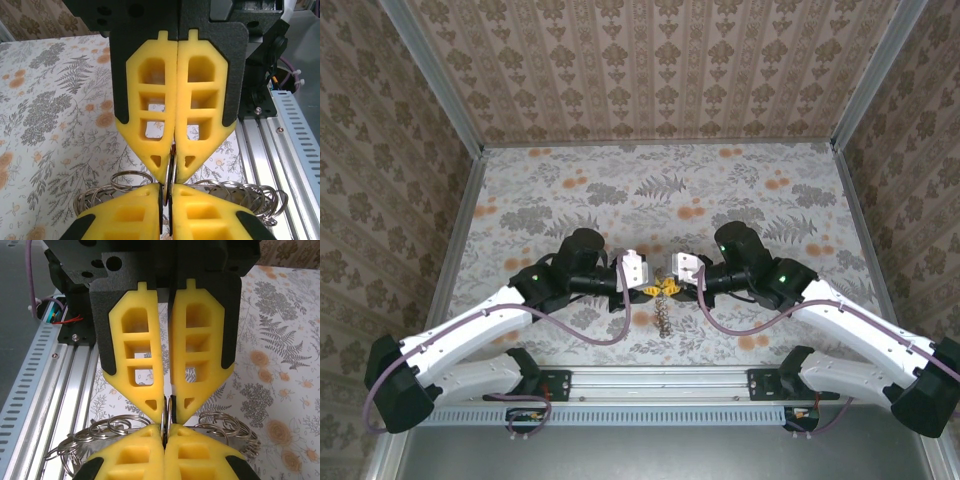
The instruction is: Put the keys on the keyring
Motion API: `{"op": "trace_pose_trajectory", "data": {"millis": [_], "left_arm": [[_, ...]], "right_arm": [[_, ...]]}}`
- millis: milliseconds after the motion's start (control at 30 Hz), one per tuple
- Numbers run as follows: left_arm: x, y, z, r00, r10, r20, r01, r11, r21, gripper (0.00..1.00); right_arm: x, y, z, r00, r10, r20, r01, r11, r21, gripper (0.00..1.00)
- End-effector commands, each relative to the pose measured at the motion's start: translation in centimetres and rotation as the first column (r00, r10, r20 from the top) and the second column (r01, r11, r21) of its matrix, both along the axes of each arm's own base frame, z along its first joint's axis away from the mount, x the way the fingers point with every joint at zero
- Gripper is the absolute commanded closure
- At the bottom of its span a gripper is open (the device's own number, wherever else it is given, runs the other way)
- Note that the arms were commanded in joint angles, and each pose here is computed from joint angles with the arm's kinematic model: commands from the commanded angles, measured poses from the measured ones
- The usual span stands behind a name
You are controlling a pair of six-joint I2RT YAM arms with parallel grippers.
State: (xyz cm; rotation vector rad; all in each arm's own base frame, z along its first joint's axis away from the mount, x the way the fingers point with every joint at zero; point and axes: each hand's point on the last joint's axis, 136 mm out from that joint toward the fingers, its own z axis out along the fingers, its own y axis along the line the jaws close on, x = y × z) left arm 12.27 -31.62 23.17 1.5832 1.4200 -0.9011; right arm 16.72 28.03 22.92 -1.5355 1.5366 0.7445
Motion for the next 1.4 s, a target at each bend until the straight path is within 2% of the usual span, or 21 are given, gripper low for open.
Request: {"op": "trace_pose_trajectory", "data": {"millis": [0,333,567,767,933,1367], "left_arm": [[-0.4,-0.7,3.6,0.997,-0.034,0.066,0.04,0.996,-0.085,0.84],[-0.9,-0.6,3.6,0.997,-0.049,0.056,0.054,0.995,-0.083,0.78],[-1.0,-0.6,3.1,0.996,-0.058,0.065,0.062,0.996,-0.057,0.88],[-0.6,-0.5,2.0,0.998,-0.036,0.06,0.037,0.999,-0.013,0.82],[-0.6,-0.3,1.8,0.997,-0.04,0.071,0.039,0.999,0.005,0.86],[-0.8,0.1,1.2,0.997,-0.038,0.062,0.036,0.999,0.034,0.85]], "right_arm": [[-0.1,0.5,1.8,0.998,0.026,0.053,-0.028,0.999,0.04,1.0],[0.4,0.3,1.1,0.999,0.003,0.051,-0.003,1.0,0.016,1.0],[0.3,0.5,1.7,0.999,0.011,0.052,-0.013,0.999,0.036,1.0],[0.1,0.6,2.3,0.998,0.019,0.058,-0.023,0.998,0.06,1.0],[0.1,0.6,2.3,0.998,0.019,0.056,-0.022,0.998,0.06,1.0],[0.3,0.9,2.8,0.998,0.02,0.062,-0.024,0.997,0.074,1.0]]}}
